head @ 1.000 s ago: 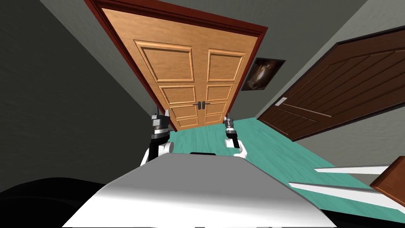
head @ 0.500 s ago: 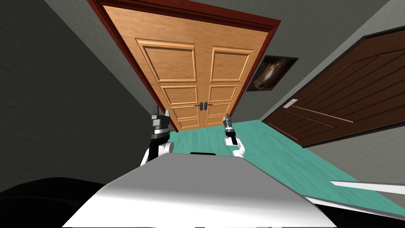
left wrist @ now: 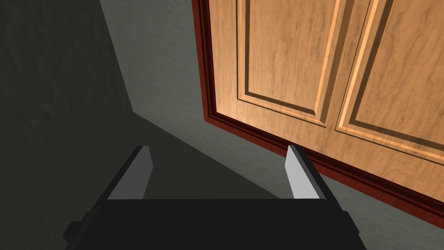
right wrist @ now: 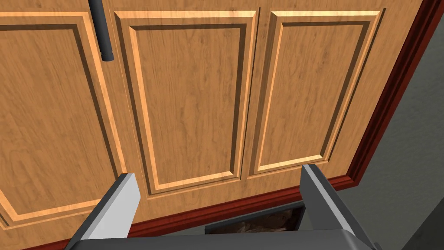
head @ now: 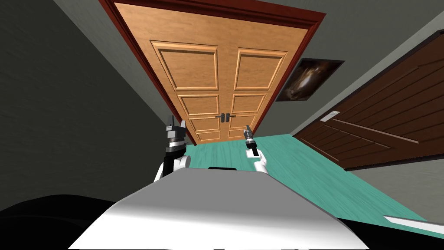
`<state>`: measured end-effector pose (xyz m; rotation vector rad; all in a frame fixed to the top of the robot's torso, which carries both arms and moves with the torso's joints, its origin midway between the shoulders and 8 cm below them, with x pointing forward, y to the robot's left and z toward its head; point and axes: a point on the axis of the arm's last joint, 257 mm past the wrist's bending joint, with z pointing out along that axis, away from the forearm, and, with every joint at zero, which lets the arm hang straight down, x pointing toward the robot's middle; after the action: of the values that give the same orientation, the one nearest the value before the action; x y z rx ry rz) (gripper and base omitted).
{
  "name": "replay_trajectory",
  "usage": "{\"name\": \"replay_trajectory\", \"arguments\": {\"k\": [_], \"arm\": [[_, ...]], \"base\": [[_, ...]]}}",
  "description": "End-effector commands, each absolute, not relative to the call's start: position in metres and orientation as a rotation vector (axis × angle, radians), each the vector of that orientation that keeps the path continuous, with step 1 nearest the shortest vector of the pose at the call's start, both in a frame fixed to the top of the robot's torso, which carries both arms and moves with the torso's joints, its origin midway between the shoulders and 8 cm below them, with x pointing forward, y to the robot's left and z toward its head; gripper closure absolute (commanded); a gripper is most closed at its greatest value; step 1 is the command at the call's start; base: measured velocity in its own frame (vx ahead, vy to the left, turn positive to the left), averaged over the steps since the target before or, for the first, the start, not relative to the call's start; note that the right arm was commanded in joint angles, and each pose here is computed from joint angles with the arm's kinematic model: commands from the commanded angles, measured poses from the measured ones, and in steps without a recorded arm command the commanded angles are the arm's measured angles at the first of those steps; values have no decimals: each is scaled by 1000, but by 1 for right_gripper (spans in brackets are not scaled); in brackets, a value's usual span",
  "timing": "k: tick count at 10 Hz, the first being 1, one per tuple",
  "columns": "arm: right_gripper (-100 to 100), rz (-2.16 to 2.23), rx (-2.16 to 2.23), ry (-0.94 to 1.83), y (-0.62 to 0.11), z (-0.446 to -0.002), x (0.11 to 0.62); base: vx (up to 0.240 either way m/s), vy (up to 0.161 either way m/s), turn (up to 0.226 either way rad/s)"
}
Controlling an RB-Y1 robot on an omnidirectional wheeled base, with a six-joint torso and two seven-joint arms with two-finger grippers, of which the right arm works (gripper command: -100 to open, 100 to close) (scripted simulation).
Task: Pull the door open
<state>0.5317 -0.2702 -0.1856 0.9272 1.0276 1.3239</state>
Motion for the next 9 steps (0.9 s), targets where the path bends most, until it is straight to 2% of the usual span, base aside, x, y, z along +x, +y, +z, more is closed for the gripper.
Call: {"name": "replay_trajectory", "arguments": {"k": [1,9], "arm": [[-100,1317,949,1047,-272,-196,539],[-100,1280,1049,1130,-279,-239,569]], "base": [[94,10,76],[106,13,70]]}}
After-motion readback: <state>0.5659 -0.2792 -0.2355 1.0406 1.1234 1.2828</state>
